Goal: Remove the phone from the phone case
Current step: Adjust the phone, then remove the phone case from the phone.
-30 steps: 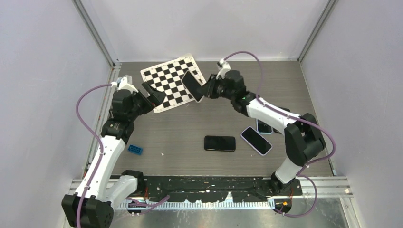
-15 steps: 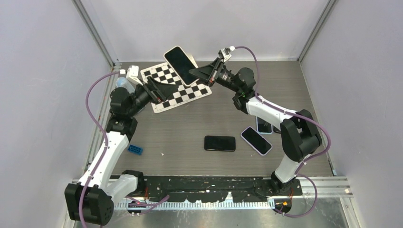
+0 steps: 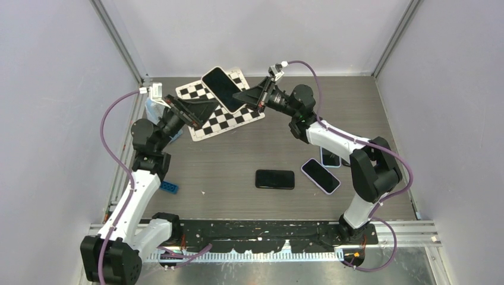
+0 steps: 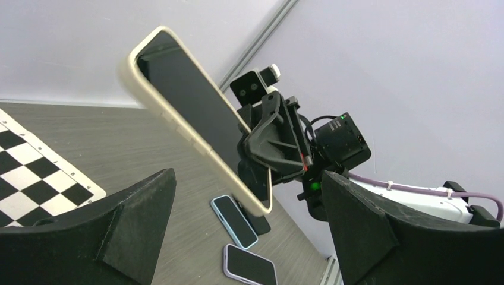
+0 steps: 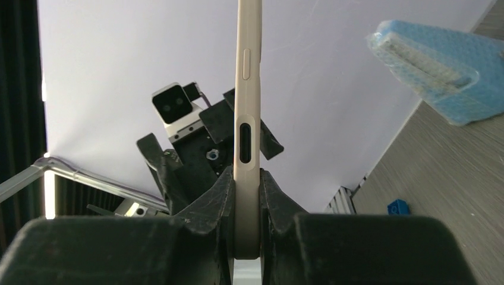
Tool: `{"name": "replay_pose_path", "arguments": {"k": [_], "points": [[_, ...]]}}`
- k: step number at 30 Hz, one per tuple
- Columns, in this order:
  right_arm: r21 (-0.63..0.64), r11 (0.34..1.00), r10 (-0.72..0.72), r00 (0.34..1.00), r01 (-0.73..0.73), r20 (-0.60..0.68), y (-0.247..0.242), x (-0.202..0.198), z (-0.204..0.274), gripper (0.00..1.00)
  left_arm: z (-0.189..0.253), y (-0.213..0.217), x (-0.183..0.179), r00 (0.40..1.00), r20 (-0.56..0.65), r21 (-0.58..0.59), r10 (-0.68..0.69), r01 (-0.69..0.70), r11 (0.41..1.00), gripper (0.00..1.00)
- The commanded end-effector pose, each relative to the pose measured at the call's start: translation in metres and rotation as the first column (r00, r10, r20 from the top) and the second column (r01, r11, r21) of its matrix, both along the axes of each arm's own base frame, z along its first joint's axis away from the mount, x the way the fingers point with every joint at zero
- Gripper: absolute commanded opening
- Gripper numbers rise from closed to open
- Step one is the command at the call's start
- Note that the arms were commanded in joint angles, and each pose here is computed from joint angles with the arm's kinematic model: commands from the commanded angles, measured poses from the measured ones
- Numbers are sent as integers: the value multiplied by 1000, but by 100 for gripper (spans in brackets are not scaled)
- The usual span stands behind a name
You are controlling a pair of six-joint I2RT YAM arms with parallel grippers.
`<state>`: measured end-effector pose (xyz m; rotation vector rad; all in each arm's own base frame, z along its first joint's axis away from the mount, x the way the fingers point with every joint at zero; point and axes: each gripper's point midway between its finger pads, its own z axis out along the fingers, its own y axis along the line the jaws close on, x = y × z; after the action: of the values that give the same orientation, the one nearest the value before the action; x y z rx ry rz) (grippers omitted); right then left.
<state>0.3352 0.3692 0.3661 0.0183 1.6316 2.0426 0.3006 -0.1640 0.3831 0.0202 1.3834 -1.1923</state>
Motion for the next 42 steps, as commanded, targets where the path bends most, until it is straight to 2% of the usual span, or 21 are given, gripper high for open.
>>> {"name": "replay_pose_path", "arguments": {"k": [1, 4, 6, 8, 16, 19, 24, 28, 30, 31, 33, 34, 35, 36, 38, 40, 42], "points": [[6, 1000, -15, 983, 15, 184, -3, -27, 46, 1, 19, 4, 8, 999, 28, -58, 20, -19, 998, 94], [-15, 1000, 6, 978, -3, 208, 1, -34, 46, 1, 11, 5, 24, 996, -80, -95, 35, -43, 995, 83], [-9, 1000, 11, 977, -9, 211, 0, -37, 47, 1, 4, 2, 32, 988, -152, -102, 15, -31, 994, 74], [-7, 1000, 11, 978, -9, 210, -1, -38, 47, 1, 0, -4, 35, 981, -190, -121, -28, 5, 993, 69], [24, 999, 23, 983, -27, 183, -1, -39, 46, 1, -8, -12, 38, 971, -215, -171, -99, 63, 983, 61], [25, 998, 47, 986, -52, 157, 0, -40, 42, 1, -5, -15, 39, 972, -197, -188, -125, 87, 978, 56], [26, 997, 75, 990, -79, 120, 3, -39, 34, 1, -6, -17, 42, 970, -197, -189, -143, 106, 976, 41], [18, 996, 89, 991, -91, 96, 6, -37, 28, 1, -10, -19, 44, 966, -206, -195, -159, 119, 974, 25], [11, 996, 92, 992, -93, 87, 7, -36, 23, 1, -10, -20, 45, 965, -207, -197, -164, 123, 973, 7], [7, 996, 90, 993, -91, 79, 7, -35, 21, 5, -10, -20, 45, 964, -210, -197, -163, 121, 973, 0], [7, 997, 77, 994, -78, 76, 6, -34, 18, 23, -11, -19, 47, 963, -221, -206, -153, 107, 973, 0], [1, 998, 66, 995, -66, 72, 6, -33, 11, 38, -11, -17, 48, 963, -226, -212, -143, 95, 973, 0], [1, 999, 46, 995, -47, 85, 4, -31, 12, 47, -10, -16, 49, 964, -231, -219, -133, 81, 972, 0], [-5, 999, 37, 996, -36, 86, 3, -32, 8, 60, -9, -14, 51, 962, -242, -228, -122, 66, 972, 0], [-15, 1000, 10, 995, -8, 102, 0, -32, 3, 73, -3, -12, 53, 963, -246, -239, -109, 49, 970, 0], [-22, 1000, -4, 994, 7, 110, -2, -32, -1, 79, 3, -11, 53, 965, -241, -249, -105, 43, 968, 0], [-21, 1000, -1, 993, 4, 114, -2, -34, -3, 81, 6, -9, 54, 966, -239, -258, -96, 32, 966, 0]]}}
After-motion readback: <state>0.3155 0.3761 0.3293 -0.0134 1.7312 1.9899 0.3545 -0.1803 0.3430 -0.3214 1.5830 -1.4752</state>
